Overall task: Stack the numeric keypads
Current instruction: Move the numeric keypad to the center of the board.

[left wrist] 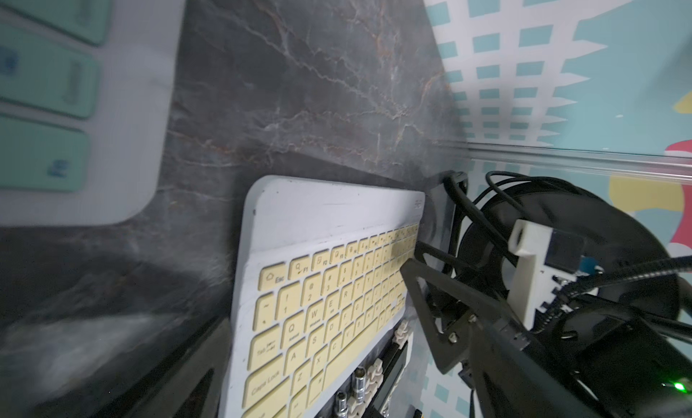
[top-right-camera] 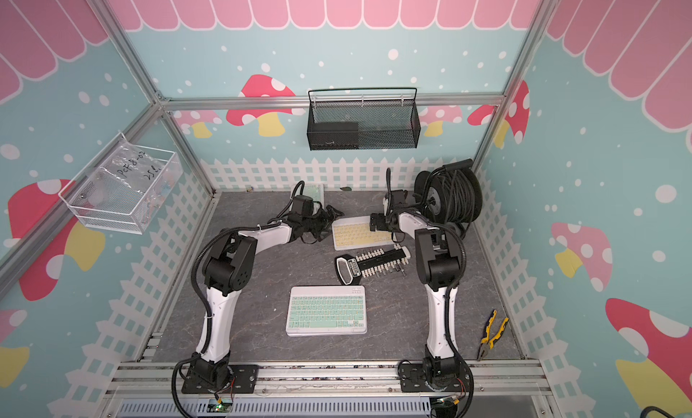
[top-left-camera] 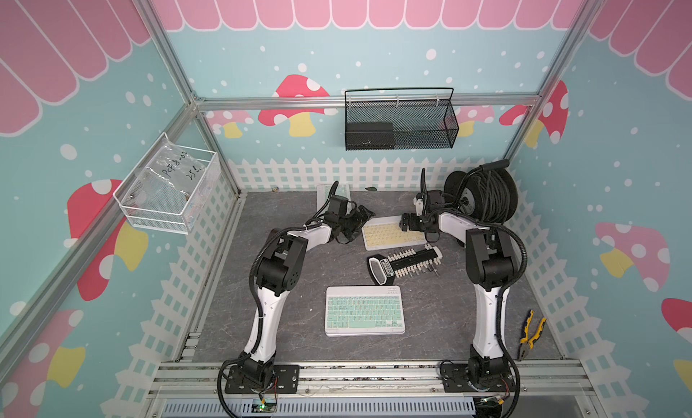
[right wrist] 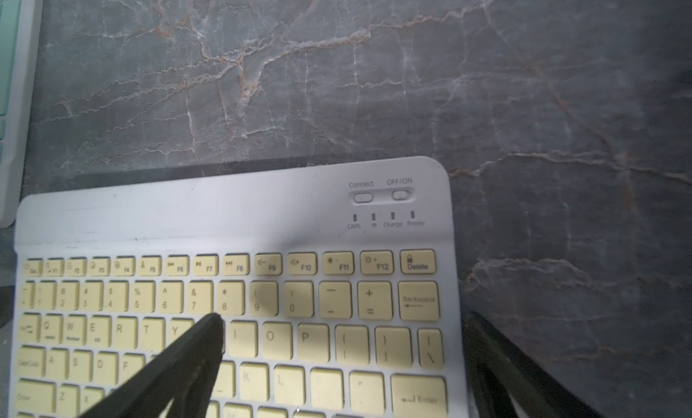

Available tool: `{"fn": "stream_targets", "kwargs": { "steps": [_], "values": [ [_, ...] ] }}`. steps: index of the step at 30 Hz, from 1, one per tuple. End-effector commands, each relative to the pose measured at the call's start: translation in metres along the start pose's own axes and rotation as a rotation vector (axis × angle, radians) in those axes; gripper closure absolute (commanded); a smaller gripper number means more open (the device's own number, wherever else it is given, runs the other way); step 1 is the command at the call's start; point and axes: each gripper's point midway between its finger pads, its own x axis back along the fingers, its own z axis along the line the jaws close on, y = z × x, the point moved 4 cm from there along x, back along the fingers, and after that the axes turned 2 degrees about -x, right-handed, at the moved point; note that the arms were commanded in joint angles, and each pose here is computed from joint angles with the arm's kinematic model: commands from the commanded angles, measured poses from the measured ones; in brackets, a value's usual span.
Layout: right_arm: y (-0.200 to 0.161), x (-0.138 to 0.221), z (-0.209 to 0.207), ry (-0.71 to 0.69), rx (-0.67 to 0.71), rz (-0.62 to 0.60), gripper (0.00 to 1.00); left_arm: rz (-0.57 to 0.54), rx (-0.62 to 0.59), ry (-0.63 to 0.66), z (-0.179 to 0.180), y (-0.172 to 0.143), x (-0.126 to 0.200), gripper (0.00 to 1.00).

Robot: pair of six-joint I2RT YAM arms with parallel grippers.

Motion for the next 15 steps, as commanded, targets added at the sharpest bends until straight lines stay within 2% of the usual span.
{"fn": "stream_targets", "kwargs": {
  "steps": [1, 5, 12, 15],
  "values": [
    [-0.063, 0.002, 0.097, 0.435, -0.002, 0.246, 0.00, 0.191, -0.168, -0.480, -0.134, -0.057, 0.023, 0.00],
    [-0.063, 0.005, 0.094, 0.448, -0.017, 0.239, 0.00, 0.196, -0.117, -0.577, -0.142, -0.056, 0.026, 0.01],
    [-0.061, 0.007, 0.088, 0.455, -0.045, 0.225, 0.00, 0.200, -0.067, -0.621, -0.142, -0.055, 0.025, 0.01],
    [-0.060, 0.008, 0.082, 0.429, -0.058, 0.218, 0.00, 0.162, -0.049, -0.617, -0.135, -0.049, 0.031, 0.00]
  ]
}}
